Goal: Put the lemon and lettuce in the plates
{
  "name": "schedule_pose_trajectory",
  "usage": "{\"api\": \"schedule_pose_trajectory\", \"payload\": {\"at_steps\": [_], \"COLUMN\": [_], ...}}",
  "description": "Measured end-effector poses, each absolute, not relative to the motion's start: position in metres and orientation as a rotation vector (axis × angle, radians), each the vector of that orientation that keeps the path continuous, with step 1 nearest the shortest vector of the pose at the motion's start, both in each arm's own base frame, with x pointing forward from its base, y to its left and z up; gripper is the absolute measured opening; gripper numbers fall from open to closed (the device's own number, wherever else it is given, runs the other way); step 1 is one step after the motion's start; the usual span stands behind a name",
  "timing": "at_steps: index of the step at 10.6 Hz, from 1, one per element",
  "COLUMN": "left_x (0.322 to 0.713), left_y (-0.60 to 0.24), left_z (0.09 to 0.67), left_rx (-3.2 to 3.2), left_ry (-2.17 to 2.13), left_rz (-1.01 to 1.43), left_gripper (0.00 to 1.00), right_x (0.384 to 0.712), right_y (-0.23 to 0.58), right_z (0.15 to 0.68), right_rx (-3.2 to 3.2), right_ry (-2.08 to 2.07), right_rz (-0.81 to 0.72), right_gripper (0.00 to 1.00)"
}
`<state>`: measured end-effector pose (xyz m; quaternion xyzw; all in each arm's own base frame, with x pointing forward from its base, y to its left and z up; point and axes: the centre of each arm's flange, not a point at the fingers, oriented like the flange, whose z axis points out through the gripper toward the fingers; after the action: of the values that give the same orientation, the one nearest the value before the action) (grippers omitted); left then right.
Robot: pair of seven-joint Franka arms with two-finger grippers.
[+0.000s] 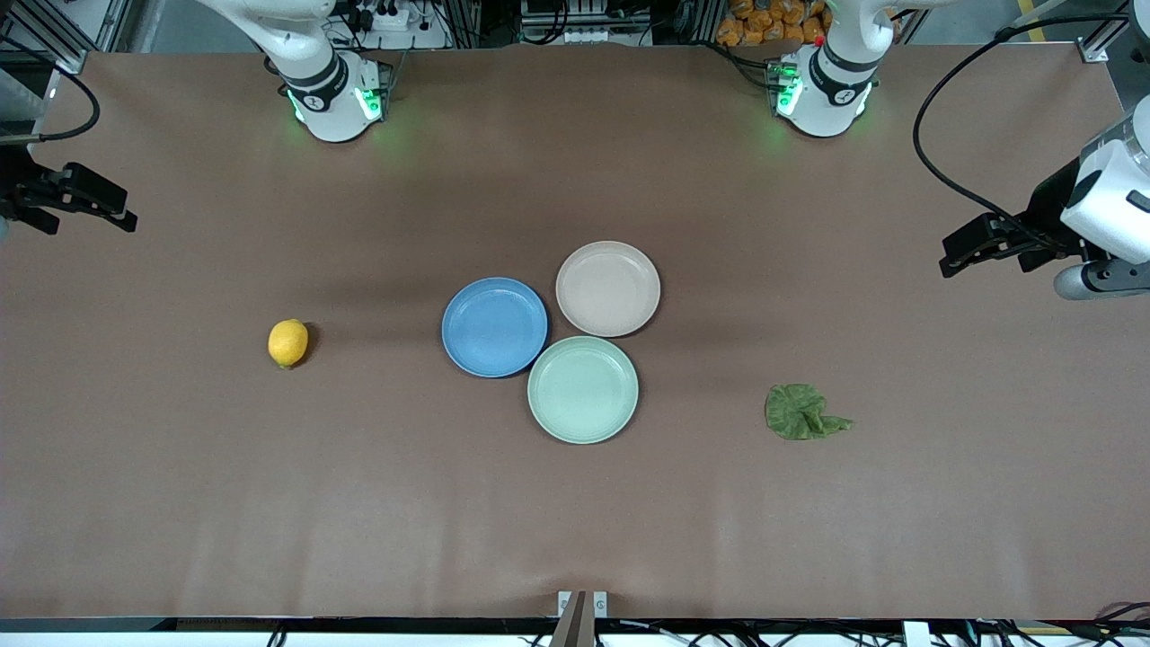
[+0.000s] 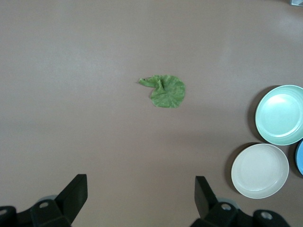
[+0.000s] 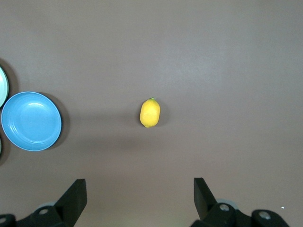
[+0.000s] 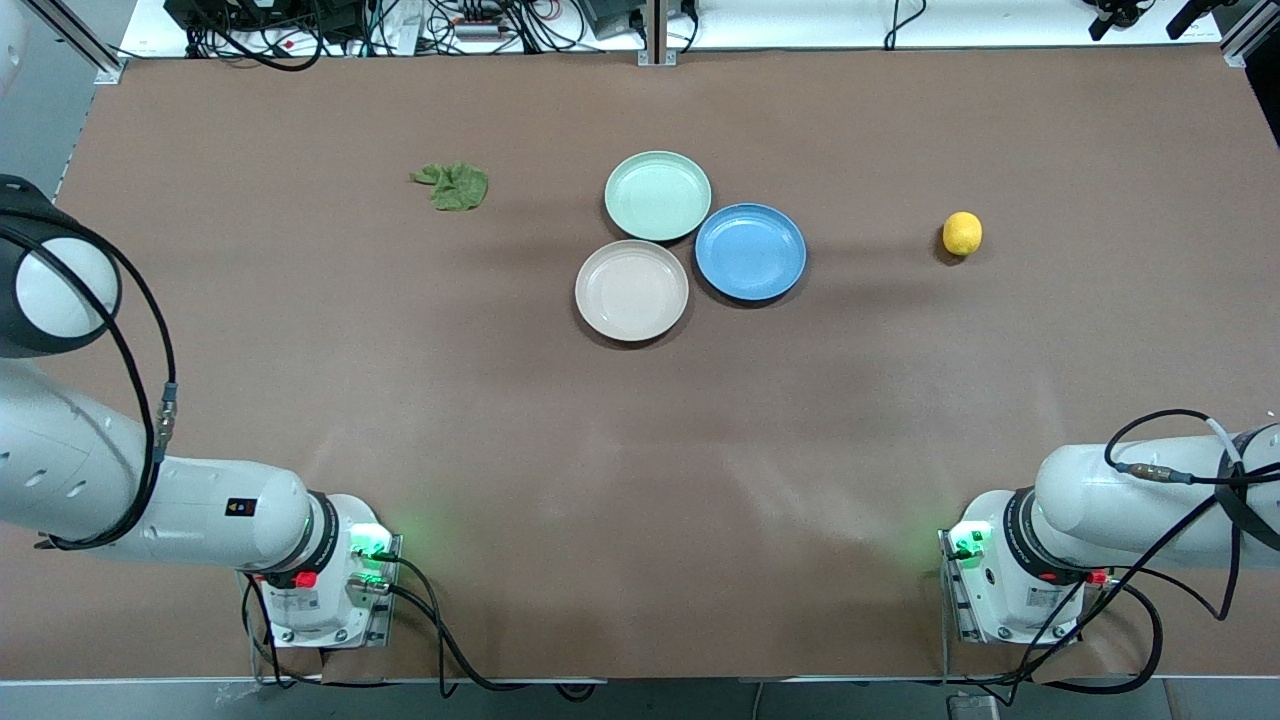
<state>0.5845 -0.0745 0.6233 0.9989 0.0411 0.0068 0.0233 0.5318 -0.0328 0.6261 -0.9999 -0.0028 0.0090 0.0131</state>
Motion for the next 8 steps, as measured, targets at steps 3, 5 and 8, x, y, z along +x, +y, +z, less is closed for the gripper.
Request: {"api": "schedule_pose_trajectory", "payload": {"at_steps": [3,5,8], "left_x": [0.5844,0.5844,0.5848], "left_y": [-0.0749,-0.0749,-0.0745], "left_z": [0.6233,0.6233,0.6223], "left_rx": [3.092,3.092,3.093], "left_ry": [0.126,0.126,0.127], "left_rz": [0.021,0.021,0.018], "left_gripper": [1.0,1.0,1.0], "right_x": [0.5318,0.532,0.5332], "right_y": [-0.0328,-0.0329,-0.0331], "right_z": [0.6261,0.6257,0.6236], "right_rx": [-3.115,-3.115,-3.114], "right_ry": [-0.009,-0.009,-0.009], "right_rz": [0.028,0.029,0.035], "right_gripper": [1.0,1.0,1.0]}}
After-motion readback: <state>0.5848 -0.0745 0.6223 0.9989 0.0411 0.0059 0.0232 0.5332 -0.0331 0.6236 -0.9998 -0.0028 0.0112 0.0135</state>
